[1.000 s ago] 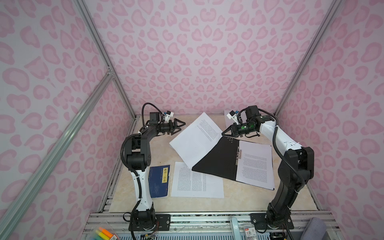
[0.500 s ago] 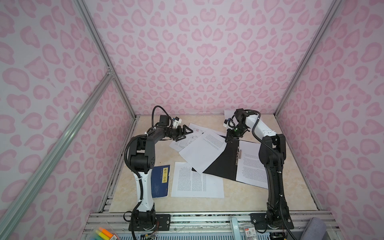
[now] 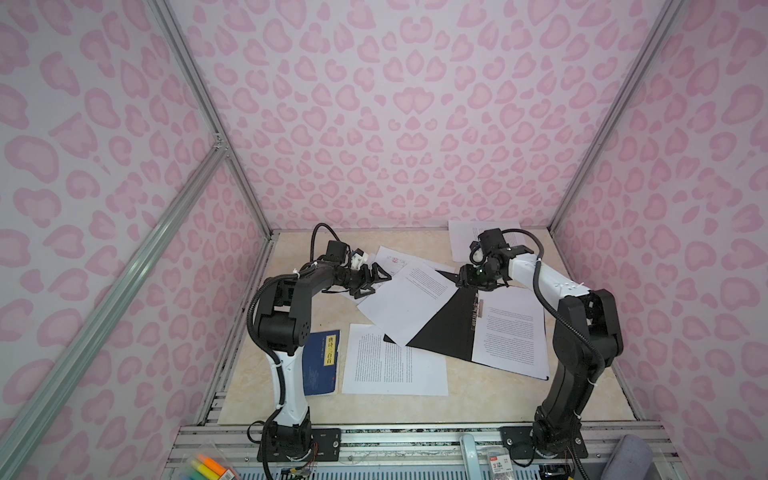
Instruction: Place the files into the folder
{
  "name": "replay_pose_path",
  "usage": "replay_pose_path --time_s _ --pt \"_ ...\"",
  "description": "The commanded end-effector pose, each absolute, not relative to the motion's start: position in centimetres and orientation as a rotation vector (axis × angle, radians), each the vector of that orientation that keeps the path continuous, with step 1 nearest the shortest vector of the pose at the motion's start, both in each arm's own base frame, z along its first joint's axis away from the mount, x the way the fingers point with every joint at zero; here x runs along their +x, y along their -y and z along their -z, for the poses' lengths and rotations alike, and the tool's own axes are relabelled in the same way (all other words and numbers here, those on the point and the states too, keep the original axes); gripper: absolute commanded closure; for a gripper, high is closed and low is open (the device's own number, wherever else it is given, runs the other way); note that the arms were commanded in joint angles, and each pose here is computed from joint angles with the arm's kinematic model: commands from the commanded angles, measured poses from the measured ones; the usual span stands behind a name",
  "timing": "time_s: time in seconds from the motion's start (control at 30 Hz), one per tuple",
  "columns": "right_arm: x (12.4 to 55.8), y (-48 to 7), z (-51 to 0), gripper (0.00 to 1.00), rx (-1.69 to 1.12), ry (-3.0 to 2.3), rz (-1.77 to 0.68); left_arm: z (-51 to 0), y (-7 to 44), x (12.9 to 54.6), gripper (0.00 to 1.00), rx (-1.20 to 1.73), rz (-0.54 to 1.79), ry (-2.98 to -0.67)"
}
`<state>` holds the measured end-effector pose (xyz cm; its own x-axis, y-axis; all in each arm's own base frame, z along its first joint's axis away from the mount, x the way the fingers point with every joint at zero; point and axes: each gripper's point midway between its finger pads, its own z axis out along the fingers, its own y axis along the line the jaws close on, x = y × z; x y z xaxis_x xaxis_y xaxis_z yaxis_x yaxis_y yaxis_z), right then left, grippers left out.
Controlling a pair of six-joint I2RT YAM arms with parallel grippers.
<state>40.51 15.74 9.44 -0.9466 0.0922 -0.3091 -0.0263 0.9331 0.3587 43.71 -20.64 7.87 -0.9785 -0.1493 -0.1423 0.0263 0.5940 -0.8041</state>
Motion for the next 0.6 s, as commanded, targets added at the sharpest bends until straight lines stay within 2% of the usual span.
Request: replay_pose_path --time_s 0.0,0.2,0.57 --pt "41.3 -19.4 -10.6 0.39 0.168 -2.623 -0.709 -9.7 21.3 43.7 0.02 -0.109 1.31 -2.587" --pt "41.1 -21.9 -8.2 0.36 0.284 -2.604 -0.822 -8.0 21.2 42.1 0.02 -0.188 1.264 -2.654" --pt "39.6 -22.0 -5.1 0.36 0.458 -2.622 -0.799 -5.0 20.2 40.3 0.02 -0.302 1.189 -2.748"
